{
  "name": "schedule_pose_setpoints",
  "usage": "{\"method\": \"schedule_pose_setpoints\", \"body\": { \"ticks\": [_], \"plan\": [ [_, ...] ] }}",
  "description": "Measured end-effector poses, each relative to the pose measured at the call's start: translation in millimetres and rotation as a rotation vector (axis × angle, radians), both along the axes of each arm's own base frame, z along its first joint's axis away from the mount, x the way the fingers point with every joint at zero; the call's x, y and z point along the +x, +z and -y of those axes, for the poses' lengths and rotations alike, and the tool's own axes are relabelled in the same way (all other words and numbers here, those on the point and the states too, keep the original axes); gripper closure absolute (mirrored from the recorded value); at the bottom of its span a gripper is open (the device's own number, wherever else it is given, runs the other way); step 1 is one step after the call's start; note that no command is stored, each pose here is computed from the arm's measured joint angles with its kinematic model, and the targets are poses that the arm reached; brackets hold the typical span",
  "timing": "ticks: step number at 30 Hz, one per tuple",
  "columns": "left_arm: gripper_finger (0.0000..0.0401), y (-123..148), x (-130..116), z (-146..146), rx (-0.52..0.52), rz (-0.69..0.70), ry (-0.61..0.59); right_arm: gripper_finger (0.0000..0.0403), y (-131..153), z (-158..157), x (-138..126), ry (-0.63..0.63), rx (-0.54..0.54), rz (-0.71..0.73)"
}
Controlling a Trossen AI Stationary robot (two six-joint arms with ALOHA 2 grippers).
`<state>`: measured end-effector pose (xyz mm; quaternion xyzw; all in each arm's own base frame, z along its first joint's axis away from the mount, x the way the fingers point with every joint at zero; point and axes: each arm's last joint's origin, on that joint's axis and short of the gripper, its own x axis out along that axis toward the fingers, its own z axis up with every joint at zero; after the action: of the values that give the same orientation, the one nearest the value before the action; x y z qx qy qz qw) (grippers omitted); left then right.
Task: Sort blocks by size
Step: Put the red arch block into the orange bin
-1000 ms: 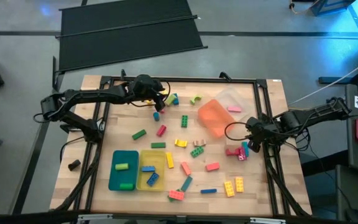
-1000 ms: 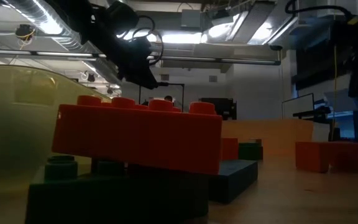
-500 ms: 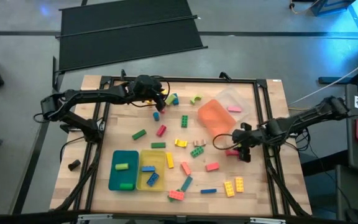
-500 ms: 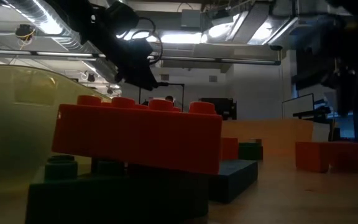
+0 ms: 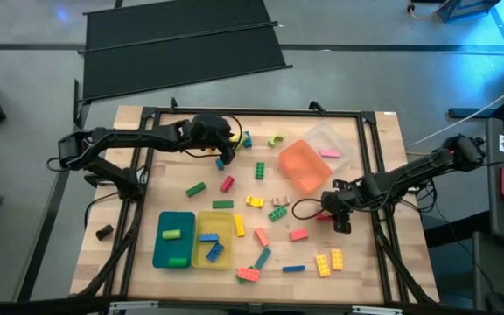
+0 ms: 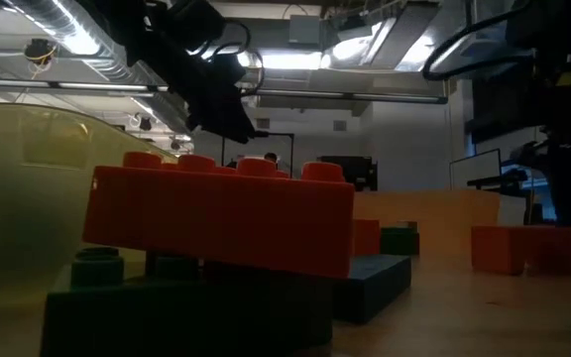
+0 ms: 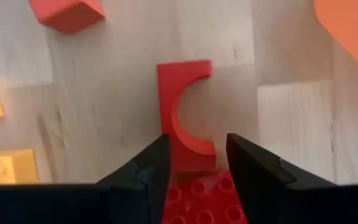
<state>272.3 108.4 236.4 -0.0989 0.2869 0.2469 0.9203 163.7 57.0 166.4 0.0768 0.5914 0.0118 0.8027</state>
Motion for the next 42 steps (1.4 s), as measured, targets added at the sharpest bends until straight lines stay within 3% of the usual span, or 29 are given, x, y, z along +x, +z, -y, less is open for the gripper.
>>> {"method": "schedule_pose_setpoints", "body": {
  "ticks": [14, 28, 31, 36, 42],
  "plan": [
    [0.0248, 0.1, 3.7, 9.7, -0.001, 0.001, -0.035, 0.0244, 3.4, -3.7, 7.2, 0.077, 0.043, 0.083],
    [0.0248, 0.1, 3.8, 9.7, 0.000, 0.002, -0.035, 0.0248, -26.8, -7.0, 18.1, 0.056, -0.015, -0.071],
    [0.0248, 0.2, 3.8, 9.7, -0.010, 0.008, -0.026, 0.0273, -28.3, -7.4, 19.6, 0.072, -0.027, -0.069],
    [0.0248, 0.3, 3.4, 8.5, -0.053, 0.033, 0.019, 0.0355, -19.4, -9.3, 25.2, 0.107, -0.019, -0.028],
    [0.0248, 0.9, 3.5, 7.7, -0.010, 0.020, 0.013, 0.0358, 9.4, -13.2, 37.9, 0.186, -0.054, 0.004]
  ]
}}
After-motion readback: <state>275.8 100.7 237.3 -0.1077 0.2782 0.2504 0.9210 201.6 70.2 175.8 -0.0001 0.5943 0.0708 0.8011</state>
